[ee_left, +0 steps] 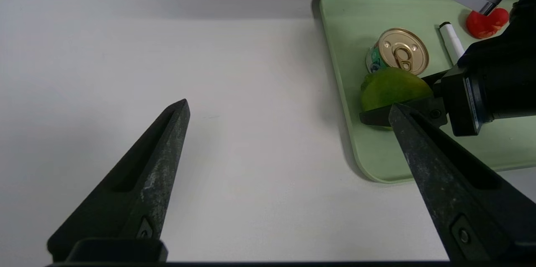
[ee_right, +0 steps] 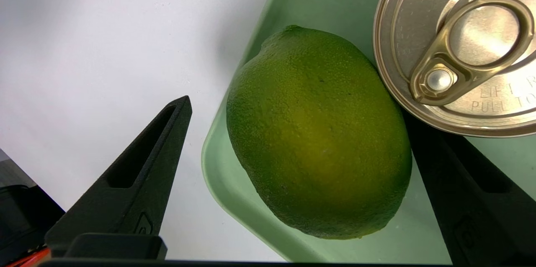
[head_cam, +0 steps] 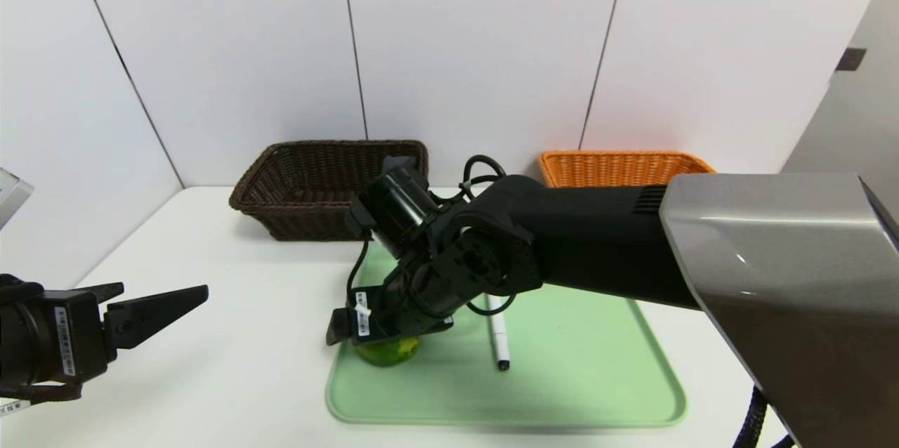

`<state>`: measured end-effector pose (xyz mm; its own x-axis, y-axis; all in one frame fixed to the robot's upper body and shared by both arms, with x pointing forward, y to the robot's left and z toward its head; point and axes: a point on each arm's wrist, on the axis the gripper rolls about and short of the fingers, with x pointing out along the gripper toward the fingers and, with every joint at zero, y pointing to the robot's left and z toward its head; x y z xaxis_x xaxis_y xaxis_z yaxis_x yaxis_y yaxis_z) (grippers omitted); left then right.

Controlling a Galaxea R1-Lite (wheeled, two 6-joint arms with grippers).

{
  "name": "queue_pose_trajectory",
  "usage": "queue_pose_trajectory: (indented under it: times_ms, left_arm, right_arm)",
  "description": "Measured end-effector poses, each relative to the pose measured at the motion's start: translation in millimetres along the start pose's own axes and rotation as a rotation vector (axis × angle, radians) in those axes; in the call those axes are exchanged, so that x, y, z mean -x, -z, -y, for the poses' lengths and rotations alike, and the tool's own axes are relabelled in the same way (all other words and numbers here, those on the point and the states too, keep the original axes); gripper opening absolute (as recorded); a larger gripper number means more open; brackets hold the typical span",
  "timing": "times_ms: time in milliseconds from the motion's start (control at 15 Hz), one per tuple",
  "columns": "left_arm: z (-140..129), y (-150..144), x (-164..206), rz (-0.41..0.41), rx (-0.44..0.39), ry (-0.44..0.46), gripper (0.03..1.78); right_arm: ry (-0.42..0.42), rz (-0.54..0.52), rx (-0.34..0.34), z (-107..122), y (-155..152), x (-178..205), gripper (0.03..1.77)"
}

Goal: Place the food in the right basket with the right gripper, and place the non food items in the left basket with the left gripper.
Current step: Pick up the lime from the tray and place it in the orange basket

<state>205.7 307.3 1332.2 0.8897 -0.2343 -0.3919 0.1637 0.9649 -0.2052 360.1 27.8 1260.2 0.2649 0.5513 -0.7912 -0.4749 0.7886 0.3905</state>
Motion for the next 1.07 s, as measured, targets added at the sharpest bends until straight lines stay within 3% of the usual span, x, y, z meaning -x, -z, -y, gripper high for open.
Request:
queue_pose_trajectory:
  times_ms: [1067]
  left_arm:
    - [-0.3, 1.7, -1.0, -0.009, -0.002, 0.001, 1.69]
  right_arm:
    - [0.007, 0.008, -0.017, 6.8, -4.3, 2.4, 1.71]
